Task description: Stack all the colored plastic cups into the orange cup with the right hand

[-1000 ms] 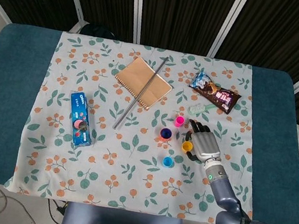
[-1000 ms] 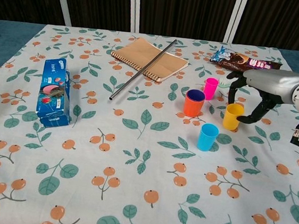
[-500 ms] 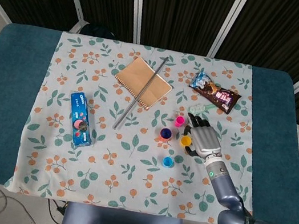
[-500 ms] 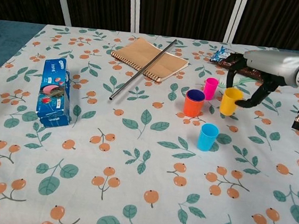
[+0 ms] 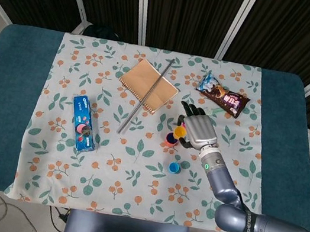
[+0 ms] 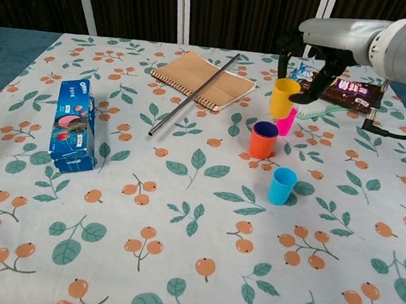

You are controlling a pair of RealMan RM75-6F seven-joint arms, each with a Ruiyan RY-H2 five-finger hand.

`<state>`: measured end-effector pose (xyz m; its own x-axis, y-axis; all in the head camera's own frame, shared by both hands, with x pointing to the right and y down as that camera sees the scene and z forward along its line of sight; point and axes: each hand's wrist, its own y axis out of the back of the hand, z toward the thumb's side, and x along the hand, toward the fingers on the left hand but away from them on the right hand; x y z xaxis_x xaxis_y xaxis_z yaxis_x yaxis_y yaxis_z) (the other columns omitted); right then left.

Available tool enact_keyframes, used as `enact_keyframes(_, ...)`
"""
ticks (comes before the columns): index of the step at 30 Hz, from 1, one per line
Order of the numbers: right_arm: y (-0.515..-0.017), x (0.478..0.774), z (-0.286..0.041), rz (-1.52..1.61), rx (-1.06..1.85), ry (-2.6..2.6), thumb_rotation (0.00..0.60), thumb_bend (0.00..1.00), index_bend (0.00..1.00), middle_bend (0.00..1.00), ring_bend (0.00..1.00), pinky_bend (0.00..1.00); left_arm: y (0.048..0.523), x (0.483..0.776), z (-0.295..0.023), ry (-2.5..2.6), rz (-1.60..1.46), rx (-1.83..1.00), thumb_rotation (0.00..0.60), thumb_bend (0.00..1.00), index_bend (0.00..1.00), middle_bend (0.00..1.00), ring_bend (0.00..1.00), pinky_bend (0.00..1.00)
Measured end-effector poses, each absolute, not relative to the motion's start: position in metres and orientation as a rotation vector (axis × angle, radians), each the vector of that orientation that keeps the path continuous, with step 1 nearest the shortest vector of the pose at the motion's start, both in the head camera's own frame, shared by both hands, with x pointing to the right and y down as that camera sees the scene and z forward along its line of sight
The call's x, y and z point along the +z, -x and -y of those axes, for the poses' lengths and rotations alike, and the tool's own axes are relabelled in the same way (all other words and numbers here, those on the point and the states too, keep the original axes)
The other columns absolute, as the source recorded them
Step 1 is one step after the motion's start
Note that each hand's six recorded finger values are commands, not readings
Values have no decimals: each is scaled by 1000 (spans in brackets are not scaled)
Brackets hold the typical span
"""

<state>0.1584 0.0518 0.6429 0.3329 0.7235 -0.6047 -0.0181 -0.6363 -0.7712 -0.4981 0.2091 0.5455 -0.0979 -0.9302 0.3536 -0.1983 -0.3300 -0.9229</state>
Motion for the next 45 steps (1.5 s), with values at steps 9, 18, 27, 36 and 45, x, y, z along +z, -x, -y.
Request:
enact_keyframes(9, -148, 652, -58, 594, 1377, 1914, 600, 419, 484, 0, 94, 161, 498, 546, -209, 1544, -1267, -1484, 600, 242, 209, 10, 0, 0)
enact_keyframes(18, -152, 659, -60, 587, 1401, 1908, 600, 419, 484, 0, 94, 161, 498, 546, -208, 1546, -1268, -1482, 600, 242, 209, 10, 0, 0)
enact_keyframes(27, -157, 668, -66, 576, 1420, 1923, 600, 419, 484, 0, 94, 161, 498, 546, -209, 1545, -1268, -1482, 600, 242, 209, 10, 0, 0)
enact_keyframes(36, -153, 674, -65, 585, 1421, 1929, 600, 397, 289, 0, 94, 161, 499, 546, -208, 1546, -1270, -1481, 600, 242, 209, 11, 0, 0)
enact_keyframes(45, -155, 675, -72, 530, 1459, 1931, 600, 302, 81, 0, 94, 161, 499, 545, -208, 1546, -1270, -1482, 600, 242, 209, 10, 0, 0)
